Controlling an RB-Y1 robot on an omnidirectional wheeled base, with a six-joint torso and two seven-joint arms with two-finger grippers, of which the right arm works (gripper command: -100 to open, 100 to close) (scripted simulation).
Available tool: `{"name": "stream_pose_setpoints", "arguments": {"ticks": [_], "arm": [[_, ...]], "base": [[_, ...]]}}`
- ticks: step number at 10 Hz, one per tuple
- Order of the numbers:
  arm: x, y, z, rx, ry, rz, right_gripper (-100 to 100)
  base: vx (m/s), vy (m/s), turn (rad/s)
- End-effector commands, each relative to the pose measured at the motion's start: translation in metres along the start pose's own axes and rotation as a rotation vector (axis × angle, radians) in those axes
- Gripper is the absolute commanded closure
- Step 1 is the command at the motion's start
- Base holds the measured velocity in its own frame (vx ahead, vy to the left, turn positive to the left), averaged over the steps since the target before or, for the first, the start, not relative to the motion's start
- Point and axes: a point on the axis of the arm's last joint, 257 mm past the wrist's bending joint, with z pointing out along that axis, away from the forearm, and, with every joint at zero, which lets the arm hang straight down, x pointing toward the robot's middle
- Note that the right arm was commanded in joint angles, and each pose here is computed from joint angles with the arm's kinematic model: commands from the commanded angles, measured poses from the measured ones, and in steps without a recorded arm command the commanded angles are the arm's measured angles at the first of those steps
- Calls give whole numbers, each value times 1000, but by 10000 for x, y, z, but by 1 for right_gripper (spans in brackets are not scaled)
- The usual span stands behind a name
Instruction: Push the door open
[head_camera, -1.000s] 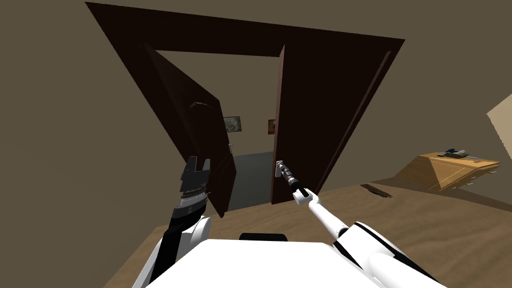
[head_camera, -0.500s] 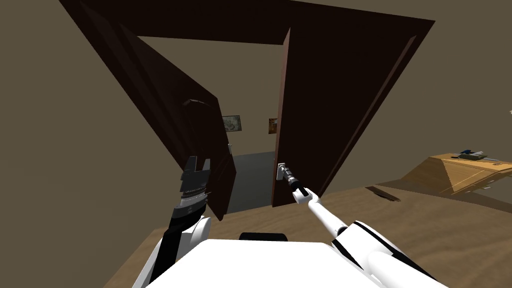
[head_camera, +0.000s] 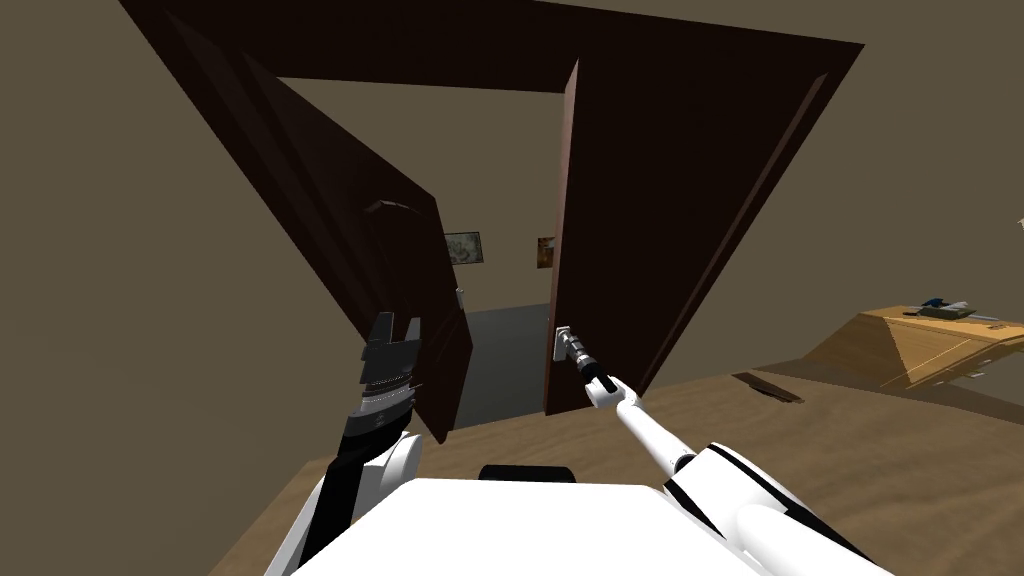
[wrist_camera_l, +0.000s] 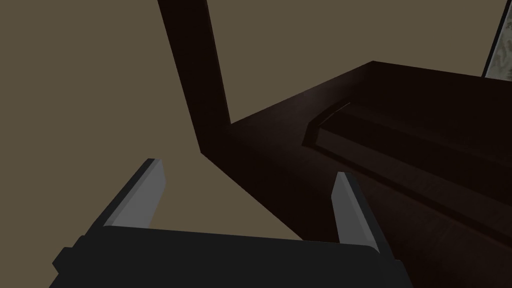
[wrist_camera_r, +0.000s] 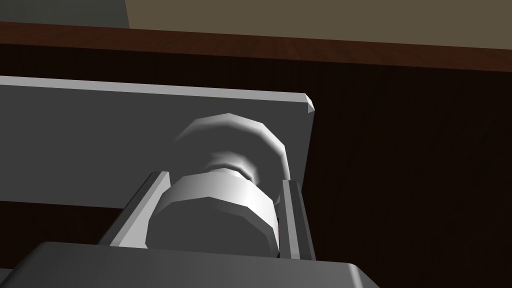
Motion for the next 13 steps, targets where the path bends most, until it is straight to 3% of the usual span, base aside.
{"name": "stream_pose_setpoints", "arguments": {"ticks": [1, 5, 7, 13], "arm": [[-73, 42, 21, -9, -16, -4, 100], [-225, 62, 26, -14, -58, -8, 100], [-225, 62, 26, -14, -58, -8, 100], [-503, 79, 14, -17, -137, -14, 100]], "base": [[145, 73, -57], [173, 74, -38], [94, 17, -7], [157, 78, -58]]}}
